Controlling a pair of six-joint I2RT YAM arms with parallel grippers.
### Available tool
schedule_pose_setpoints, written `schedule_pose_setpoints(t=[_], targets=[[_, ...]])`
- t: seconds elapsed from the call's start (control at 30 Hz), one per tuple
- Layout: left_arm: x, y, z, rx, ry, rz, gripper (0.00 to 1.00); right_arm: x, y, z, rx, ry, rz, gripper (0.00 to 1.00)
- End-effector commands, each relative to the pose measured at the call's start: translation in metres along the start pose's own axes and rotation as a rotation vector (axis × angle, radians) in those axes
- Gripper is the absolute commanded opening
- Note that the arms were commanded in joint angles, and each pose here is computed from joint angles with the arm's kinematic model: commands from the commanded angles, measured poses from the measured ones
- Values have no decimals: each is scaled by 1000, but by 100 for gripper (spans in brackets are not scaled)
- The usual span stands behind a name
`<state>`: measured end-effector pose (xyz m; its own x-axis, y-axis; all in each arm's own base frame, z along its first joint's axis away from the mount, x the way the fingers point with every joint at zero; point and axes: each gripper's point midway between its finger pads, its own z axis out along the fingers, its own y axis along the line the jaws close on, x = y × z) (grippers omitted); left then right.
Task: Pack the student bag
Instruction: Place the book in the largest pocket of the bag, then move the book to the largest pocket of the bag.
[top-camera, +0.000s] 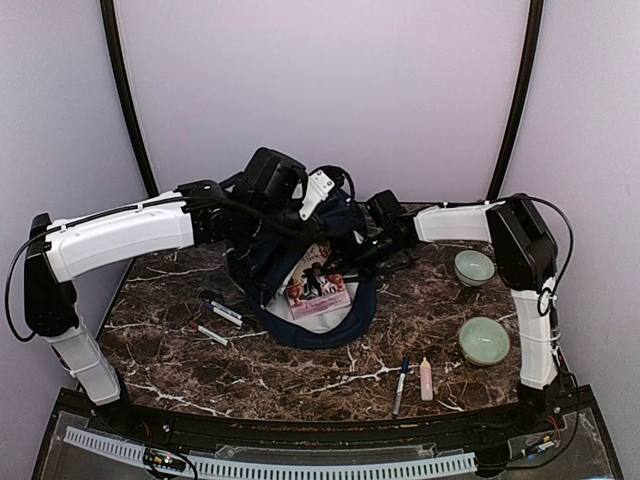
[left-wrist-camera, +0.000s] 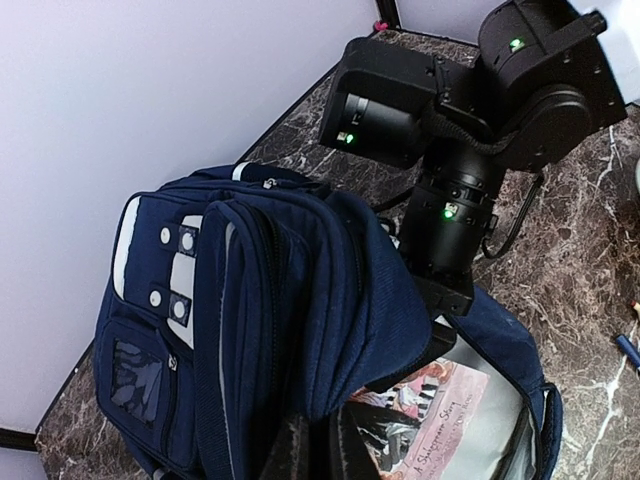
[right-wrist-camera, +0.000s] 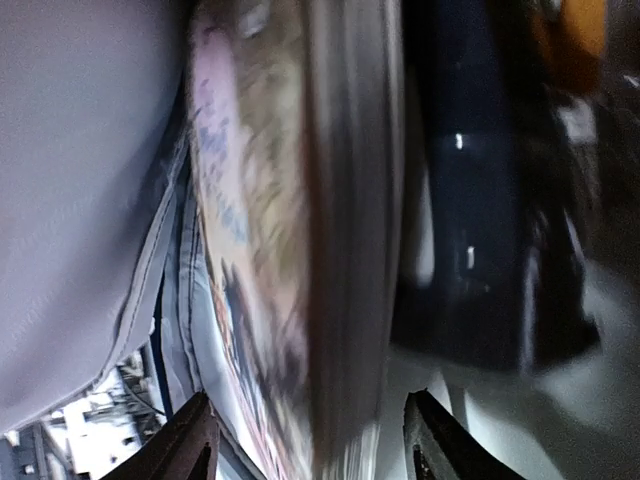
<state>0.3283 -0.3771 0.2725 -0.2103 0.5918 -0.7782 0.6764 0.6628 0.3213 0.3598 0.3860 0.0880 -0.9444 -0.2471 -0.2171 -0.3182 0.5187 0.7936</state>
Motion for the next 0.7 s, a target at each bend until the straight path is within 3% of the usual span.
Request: schedule_pose_setpoints(t=[0.0,0.27,0.5,0.67], targets=[[-52,30,-52,-67,-208,-93,0,-2,3,-28,154,-67,-135,66],[-45,30,-51,-77,-217,-91,0,36,15,-52,192,-66,-302,67],[-45,24,-45,-47,-223,-97,0,87,34,-52,217,40,-551,59],[-51,29,-48,-12,-256,-155,0,92,31,-46,315,50,-713,49]])
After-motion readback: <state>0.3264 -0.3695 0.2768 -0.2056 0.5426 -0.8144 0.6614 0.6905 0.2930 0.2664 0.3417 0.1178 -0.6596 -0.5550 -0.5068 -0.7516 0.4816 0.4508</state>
